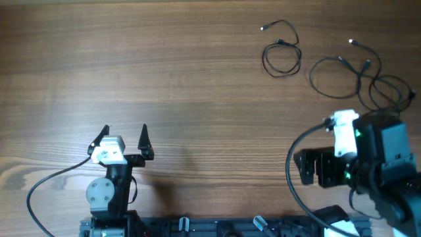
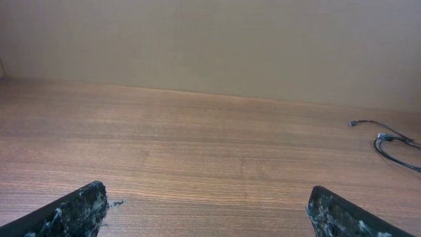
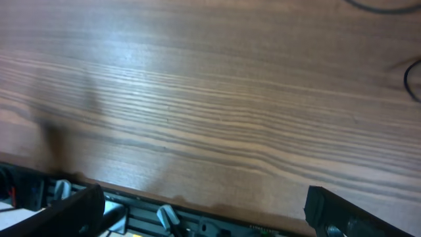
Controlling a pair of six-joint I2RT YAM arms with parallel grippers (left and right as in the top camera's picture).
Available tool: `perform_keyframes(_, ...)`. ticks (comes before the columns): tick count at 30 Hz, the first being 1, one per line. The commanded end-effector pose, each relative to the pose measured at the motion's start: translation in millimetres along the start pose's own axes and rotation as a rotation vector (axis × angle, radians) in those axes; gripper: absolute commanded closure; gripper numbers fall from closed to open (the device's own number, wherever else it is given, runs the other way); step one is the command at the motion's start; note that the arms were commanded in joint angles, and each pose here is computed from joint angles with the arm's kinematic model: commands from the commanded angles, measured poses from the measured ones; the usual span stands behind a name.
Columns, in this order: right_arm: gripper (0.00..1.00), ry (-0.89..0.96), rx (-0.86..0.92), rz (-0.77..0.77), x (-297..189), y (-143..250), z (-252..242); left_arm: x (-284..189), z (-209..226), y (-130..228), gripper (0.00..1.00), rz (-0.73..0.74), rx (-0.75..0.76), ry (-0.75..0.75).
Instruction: Untangle cables
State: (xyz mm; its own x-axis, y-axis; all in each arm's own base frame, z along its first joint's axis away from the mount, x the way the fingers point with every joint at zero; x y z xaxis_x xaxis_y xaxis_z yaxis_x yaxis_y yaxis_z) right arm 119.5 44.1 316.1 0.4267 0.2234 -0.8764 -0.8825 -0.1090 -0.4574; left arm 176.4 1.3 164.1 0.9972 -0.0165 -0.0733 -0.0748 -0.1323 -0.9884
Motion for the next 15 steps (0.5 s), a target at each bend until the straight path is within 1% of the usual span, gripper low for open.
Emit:
perform_keyframes(1,0.00,-0.014,0.018,-0.045,-5,19,-1,0,0,2,0.00,0.002,0.020,-0.005)
perform_keyframes(7,0.01,-0.032,0.007,-0.166,-24,40,-2,0,0,2,0.00,0.002,0.020,-0.005)
perform_keyframes(15,0.00,-0.052,0.013,-0.281,-39,66,-4,0,0,2,0.00,0.002,0.020,-0.005)
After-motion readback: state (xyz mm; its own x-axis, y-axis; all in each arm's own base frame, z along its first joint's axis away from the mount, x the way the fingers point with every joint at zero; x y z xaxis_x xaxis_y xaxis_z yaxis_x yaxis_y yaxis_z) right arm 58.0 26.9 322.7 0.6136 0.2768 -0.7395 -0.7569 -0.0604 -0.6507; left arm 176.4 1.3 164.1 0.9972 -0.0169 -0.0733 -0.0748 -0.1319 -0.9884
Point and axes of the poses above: each gripper's point midway between its finger pads, its own x axis out along the fingers, its own z axis along the line the jaws close on, y = z × x, the point moved 7 cm from there along -x, back along the fingers, and after that the axes turned 2 degrees about -x, right-handed, at the moved point
